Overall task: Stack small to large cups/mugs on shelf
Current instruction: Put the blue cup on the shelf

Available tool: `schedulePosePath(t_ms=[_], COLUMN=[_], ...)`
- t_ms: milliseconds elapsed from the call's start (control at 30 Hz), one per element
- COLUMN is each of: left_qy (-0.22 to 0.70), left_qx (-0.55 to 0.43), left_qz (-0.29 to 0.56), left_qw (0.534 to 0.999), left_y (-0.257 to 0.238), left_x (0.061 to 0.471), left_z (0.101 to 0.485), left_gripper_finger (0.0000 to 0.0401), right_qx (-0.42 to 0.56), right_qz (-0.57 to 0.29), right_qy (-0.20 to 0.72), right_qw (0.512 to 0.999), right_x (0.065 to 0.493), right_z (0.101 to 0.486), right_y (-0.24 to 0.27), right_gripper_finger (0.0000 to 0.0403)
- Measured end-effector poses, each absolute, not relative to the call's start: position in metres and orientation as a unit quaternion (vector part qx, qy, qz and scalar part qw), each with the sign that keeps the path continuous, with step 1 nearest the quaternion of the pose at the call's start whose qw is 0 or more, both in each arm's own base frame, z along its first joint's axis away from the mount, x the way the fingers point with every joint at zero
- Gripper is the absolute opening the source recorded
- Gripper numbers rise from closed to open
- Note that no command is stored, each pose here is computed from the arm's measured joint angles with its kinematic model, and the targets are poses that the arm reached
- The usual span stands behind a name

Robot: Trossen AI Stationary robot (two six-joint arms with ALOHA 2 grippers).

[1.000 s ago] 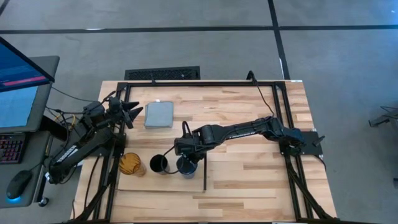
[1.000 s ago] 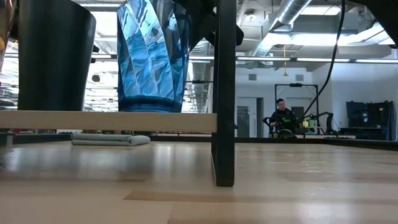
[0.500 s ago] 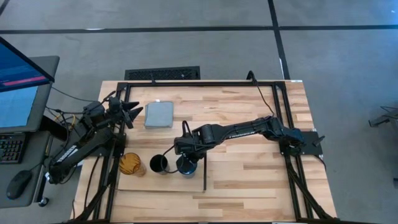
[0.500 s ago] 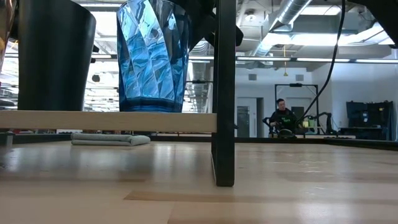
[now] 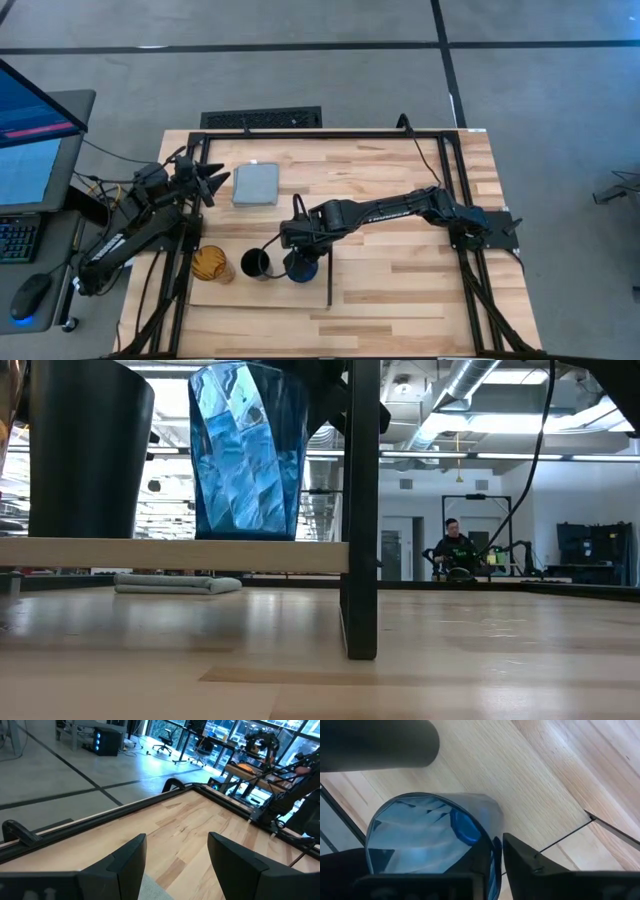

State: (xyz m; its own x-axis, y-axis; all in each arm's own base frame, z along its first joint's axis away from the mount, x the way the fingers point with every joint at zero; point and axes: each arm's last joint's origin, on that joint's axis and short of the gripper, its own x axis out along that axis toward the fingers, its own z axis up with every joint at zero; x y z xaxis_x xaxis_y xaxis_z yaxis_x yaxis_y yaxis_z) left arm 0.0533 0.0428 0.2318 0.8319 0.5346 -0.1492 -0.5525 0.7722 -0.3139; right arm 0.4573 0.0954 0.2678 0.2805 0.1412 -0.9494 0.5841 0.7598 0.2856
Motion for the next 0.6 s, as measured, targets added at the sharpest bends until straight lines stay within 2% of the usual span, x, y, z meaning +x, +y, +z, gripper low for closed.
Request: schedulePosePath(t_ms=[300,600], left_qy=[0.026,0.026], left_qx=[-0.175,-0.175], left_qz=[0.289,0.285], left_qw=[0.941,0.942], left_y=[0.0428,0.0426], left_x=[0.0533,0.0534], left_z=[0.2318,0.2317], left_gripper_finger=[0.0203,0.0203], right_qx=[0.313,0.314], right_qz=[-0.150,-0.152], right_qy=[0.580,0.578], right_qw=[0.737,0.738], right_x=[0.4574,0.4581], right_z=[0.2682,0.2682], right_y=[0.0952,0.0922], right_gripper_finger=[0.0107,0.0113])
